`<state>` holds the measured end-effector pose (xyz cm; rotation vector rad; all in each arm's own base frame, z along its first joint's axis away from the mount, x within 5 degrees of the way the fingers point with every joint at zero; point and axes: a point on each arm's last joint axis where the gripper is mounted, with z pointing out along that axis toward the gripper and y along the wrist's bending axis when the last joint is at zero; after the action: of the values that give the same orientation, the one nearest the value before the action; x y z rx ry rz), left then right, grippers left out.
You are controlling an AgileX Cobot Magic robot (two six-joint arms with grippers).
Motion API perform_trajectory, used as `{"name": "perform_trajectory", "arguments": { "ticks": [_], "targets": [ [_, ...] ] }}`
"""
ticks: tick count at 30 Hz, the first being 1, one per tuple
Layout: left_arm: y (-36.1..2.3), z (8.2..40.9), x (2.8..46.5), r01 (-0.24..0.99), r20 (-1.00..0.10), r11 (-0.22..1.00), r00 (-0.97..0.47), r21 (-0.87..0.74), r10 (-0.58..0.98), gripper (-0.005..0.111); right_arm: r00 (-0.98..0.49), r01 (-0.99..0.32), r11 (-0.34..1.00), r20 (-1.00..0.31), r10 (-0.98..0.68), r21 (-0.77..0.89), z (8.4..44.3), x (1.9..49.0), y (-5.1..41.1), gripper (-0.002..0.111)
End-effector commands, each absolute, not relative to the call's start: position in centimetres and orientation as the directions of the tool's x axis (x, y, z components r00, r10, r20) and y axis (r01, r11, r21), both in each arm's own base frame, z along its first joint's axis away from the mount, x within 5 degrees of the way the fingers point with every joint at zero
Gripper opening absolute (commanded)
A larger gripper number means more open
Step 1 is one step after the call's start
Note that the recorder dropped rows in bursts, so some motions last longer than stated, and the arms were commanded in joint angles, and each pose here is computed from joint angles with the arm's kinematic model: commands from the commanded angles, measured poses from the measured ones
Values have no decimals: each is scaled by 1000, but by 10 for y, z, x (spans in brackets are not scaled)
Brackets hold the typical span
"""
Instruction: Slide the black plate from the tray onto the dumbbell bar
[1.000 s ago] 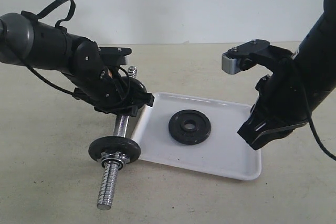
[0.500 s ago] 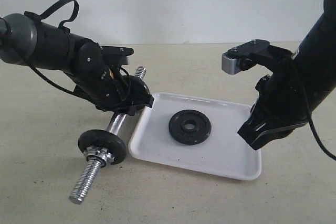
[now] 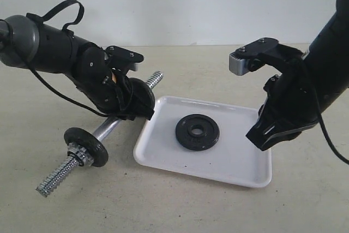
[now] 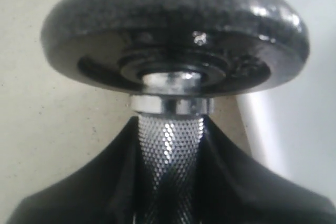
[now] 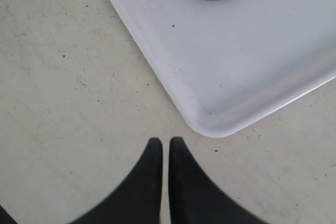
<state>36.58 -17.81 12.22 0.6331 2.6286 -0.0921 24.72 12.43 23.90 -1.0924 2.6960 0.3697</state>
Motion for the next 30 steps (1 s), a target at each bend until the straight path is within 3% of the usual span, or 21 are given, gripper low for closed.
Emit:
{"name": "perform_trajectory", "arguments": {
  "ticks": [1,12,30],
  "targets": [
    [-177,106,361,483,-363,874,-805,57,468,4,-659,-738,665,-332,-675,113,242,251,125,0],
    [-176,140,364,507,-461,856,-739,101,492,4,-614,-734,678,-449,-649,24,246,264,128,0],
    [-172,195,358,494,-563,862,-682,115,466,4,-619,-729,683,-477,-624,52,248,265,131,0]
  ]
}}
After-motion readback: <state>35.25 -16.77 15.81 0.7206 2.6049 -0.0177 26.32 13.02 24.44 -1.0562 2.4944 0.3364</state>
